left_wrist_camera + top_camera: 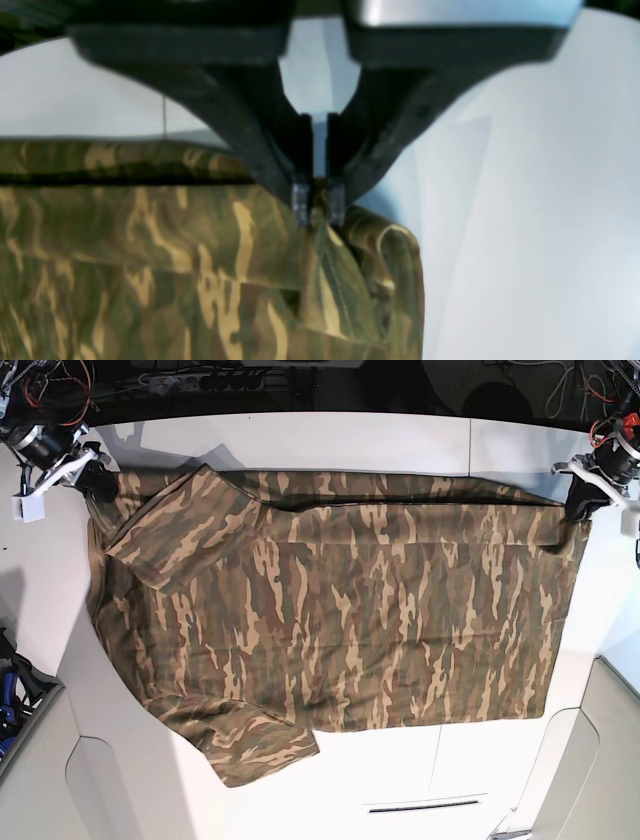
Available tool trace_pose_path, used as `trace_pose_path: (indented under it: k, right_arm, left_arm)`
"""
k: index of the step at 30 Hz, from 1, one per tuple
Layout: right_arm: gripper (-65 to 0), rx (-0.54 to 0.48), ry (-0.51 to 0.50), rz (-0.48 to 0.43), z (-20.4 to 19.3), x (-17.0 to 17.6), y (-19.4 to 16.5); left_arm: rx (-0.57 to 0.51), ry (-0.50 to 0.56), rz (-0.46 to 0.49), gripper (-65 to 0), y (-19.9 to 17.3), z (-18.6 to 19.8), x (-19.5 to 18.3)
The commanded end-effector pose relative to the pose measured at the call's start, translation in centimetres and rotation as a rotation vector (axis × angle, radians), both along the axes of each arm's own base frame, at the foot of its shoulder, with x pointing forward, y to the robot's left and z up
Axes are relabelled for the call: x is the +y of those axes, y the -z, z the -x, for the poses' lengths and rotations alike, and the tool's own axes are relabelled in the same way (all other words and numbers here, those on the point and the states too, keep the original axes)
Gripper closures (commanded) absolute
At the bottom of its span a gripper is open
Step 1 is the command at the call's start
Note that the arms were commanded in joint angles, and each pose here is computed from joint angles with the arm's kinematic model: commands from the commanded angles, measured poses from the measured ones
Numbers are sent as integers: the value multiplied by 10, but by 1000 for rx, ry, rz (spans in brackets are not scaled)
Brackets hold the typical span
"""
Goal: Fold the T-shirt properly
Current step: 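Lower the shirt and open both grippers, releasing the shoulders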
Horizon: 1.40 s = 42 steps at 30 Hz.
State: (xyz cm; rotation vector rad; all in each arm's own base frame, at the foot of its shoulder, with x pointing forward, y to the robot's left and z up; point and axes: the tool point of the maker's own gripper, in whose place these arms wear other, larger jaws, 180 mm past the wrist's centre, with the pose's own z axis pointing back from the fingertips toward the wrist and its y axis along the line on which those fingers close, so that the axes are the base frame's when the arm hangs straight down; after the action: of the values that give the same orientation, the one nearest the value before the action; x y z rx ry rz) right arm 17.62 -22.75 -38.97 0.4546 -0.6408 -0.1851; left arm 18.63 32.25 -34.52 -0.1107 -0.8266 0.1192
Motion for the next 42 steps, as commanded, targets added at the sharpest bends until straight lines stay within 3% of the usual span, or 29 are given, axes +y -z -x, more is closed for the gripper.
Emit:
trace_pose_path:
  k: [1,7,25,27,30,32,42]
  right_arm:
    - [0,-28,-1,7,-1,-6,-10]
    - [0,-16,37,-9,14,-17,-13]
    - [0,4,84,0,30,-32,-13]
    - [0,4,85,0,30,-32,-13]
    - [-195,4,84,1,30,-32,-13]
    - [-269,-3,88,2,29,-32,-14]
    - [-275,-76,168,86,13,-61,-25]
  left_arm:
    - [-26,14,-5,0,-10,-2,0]
    - [-25,70,58,0,-12,7,-17]
    - [-9,88,52,-1,-14,8,-23]
    - [-10,88,52,-90,-14,8,-23]
    - [-7,74,53,-215,-14,8,-21]
    - [-6,60,54,-246,-14,8,-19]
    - [-35,55,53,-246,-18,3,-18]
